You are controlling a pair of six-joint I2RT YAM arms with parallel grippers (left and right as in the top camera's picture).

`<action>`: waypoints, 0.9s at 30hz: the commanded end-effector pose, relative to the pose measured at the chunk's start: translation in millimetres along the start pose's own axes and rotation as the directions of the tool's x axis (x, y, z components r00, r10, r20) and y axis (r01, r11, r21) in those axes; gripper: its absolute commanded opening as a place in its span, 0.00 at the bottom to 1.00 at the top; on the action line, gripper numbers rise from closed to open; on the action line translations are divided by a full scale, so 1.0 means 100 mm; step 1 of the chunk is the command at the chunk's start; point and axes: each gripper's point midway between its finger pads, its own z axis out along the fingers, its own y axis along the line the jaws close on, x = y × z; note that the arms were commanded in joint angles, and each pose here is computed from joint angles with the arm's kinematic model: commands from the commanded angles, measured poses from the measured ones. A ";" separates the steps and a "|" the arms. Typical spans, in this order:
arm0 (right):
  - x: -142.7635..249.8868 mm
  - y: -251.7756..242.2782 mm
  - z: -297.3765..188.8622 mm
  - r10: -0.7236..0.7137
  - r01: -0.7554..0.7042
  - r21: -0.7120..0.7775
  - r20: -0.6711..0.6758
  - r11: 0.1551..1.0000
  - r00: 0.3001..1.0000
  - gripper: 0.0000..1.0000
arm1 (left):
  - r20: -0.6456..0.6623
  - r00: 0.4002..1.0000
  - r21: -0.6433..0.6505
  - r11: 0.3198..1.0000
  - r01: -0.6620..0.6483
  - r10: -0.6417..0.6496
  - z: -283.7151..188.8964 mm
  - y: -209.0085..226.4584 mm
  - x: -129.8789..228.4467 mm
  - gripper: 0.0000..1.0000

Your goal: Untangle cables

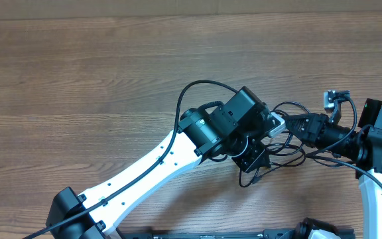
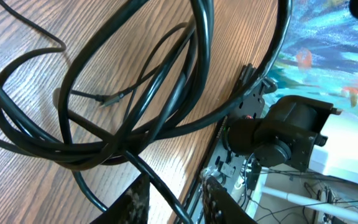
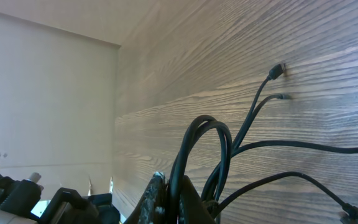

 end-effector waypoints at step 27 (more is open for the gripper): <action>-0.02 -0.14 -0.05 0.016 -0.018 0.100 0.021 0.995 1.000 0.04 | 0.217 0.973 -0.149 0.988 -0.044 0.076 -0.73 0.08 -0.28 0.04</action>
